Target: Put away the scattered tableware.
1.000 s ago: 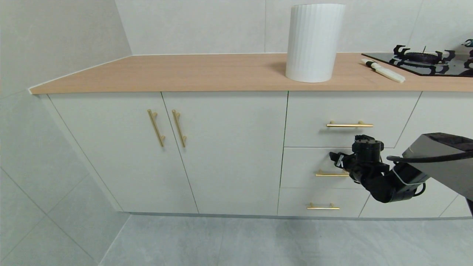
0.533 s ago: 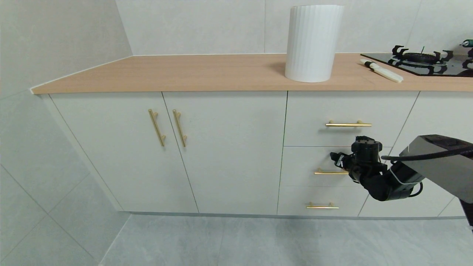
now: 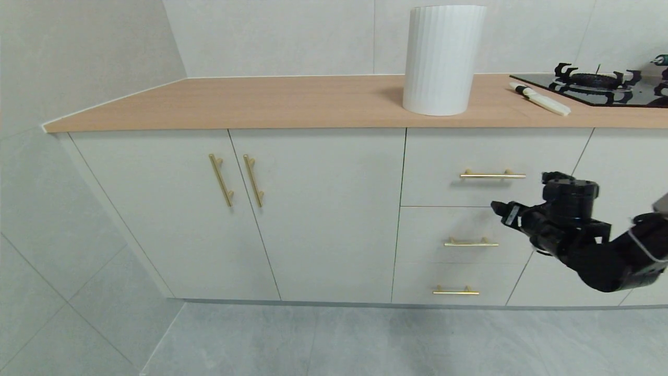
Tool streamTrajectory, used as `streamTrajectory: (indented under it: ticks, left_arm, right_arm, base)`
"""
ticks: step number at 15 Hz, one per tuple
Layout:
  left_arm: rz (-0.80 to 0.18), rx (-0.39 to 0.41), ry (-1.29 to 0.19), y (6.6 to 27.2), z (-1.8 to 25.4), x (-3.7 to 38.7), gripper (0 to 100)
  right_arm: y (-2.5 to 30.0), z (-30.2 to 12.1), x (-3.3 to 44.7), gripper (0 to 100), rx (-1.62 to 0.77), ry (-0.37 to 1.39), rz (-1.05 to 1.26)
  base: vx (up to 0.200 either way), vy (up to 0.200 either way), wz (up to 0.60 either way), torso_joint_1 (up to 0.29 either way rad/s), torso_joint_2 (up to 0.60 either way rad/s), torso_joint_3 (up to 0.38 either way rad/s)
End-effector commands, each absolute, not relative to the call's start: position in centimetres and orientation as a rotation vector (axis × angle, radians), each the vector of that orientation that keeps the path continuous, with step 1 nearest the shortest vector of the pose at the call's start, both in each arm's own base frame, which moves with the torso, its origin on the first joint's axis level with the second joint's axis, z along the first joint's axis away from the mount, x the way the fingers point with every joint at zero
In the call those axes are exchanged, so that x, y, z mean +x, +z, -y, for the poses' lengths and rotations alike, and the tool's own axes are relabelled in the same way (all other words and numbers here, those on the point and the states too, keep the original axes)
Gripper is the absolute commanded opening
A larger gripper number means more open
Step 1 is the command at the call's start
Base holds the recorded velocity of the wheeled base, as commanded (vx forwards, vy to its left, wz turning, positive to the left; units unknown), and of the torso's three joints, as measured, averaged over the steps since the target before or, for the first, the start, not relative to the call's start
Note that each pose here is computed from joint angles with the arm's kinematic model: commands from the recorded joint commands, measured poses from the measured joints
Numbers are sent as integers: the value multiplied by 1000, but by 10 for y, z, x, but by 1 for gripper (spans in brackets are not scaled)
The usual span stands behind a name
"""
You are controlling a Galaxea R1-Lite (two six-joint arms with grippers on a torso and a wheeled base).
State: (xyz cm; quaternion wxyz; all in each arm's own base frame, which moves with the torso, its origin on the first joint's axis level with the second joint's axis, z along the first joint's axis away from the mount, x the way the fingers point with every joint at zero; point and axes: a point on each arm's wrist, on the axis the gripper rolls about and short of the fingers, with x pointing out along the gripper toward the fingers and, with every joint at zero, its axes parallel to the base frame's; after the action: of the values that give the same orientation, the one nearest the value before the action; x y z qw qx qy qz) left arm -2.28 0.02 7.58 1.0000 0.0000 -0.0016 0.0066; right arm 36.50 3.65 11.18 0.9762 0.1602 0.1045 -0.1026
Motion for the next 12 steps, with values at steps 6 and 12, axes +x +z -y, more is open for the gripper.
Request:
streamTrajectory:
  ticks: [6, 12]
  left_arm:
    - [3, 0, 14, 76, 0, -23, 100]
    - [3, 0, 14, 76, 0, -23, 100]
  right_arm:
    - [203, -9, 128, 100, 197, -162, 104]
    - [195, 8, -8, 100, 88, -211, 134]
  base:
    - [0, 0, 0, 0, 0, 0]
    - [0, 0, 0, 0, 0, 0]
